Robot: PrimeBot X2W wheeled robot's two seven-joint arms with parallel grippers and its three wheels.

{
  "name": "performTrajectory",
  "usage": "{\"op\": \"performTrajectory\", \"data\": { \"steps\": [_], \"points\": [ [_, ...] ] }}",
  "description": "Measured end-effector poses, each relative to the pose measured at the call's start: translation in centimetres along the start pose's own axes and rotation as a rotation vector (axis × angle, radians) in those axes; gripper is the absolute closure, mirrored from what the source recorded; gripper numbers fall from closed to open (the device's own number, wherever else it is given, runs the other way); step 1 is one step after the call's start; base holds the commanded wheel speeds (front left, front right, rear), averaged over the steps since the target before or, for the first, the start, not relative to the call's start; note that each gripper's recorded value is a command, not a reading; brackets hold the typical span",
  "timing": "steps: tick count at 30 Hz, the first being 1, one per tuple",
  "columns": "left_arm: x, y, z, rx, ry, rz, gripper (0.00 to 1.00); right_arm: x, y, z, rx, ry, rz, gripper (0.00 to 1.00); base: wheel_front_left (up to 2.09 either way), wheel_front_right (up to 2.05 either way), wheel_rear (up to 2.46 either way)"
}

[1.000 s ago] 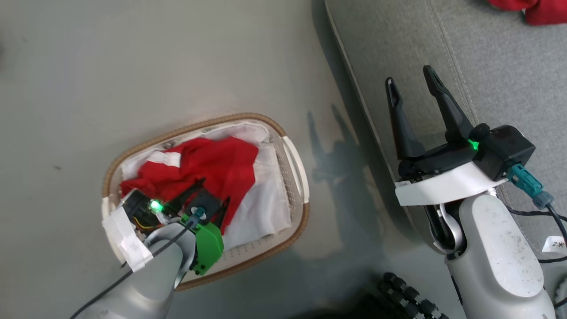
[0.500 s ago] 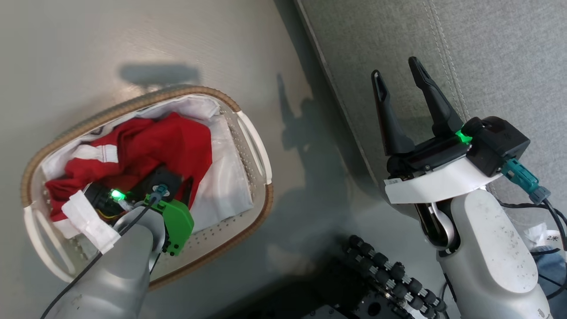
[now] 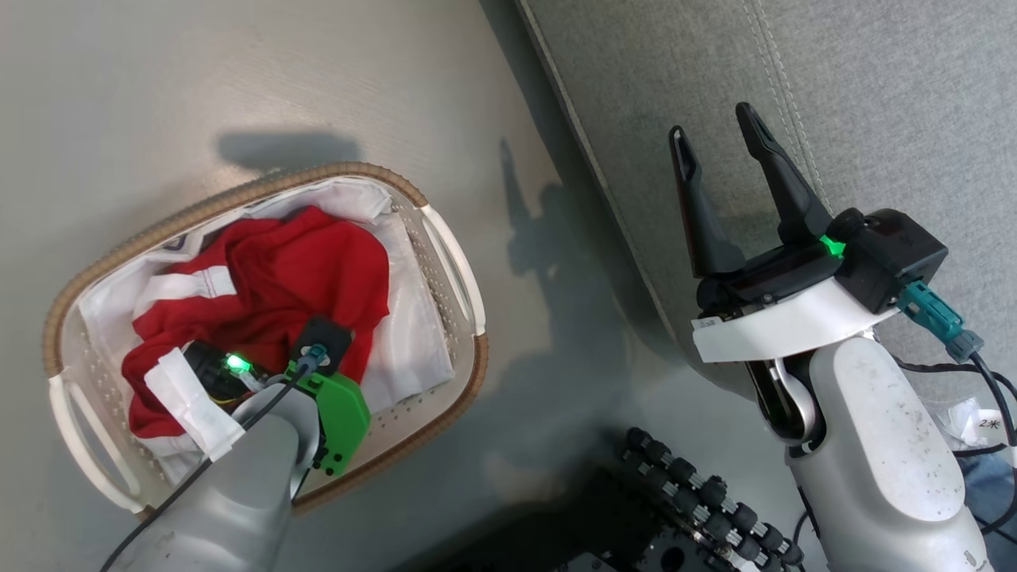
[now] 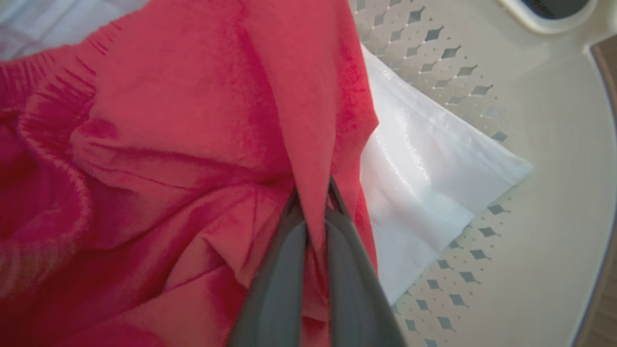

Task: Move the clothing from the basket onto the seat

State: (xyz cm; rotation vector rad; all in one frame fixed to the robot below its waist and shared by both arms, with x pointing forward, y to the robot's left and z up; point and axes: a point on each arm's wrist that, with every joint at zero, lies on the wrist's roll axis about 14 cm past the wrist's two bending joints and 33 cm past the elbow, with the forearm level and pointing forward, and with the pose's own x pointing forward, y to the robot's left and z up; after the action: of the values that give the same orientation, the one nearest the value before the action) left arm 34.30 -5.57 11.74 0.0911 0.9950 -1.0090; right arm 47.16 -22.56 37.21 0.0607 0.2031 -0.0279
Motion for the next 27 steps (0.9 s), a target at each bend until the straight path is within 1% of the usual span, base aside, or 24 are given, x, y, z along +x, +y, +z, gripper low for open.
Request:
{"op": "performTrajectory", "data": {
  "steps": [5, 10, 15, 19, 27],
  "points": [
    [-1.3, -0.7, 1.9, 0.018, -0.055, -0.001, 1.0, -0.2, 0.2, 1.0, -0.013, -0.023, 0.004, 0.0, 0.0, 0.0, 0.0],
    [-3.3, -0.8, 5.2, 0.029, -0.161, 0.027, 1.0, -0.8, 0.3, 2.3, -0.029, -0.048, 0.004, 0.0, 0.0, 0.0, 0.0],
    [-6.2, -0.6, 7.5, 0.101, -0.233, 0.057, 1.0, -1.5, 0.8, 3.5, -0.049, -0.071, 0.013, 0.0, 0.0, 0.0, 0.0],
    [-8.7, -0.5, 10.4, 0.13, -0.319, 0.091, 1.0, -2.5, 1.3, 4.2, -0.057, -0.084, 0.02, 0.0, 0.0, 0.0, 0.0],
    [-15.1, -0.1, 15.8, 0.297, -0.461, 0.179, 1.0, -4.7, 2.9, 5.8, -0.057, -0.117, 0.054, 0.0, 0.0, 0.0, 0.0]
  ]
}}
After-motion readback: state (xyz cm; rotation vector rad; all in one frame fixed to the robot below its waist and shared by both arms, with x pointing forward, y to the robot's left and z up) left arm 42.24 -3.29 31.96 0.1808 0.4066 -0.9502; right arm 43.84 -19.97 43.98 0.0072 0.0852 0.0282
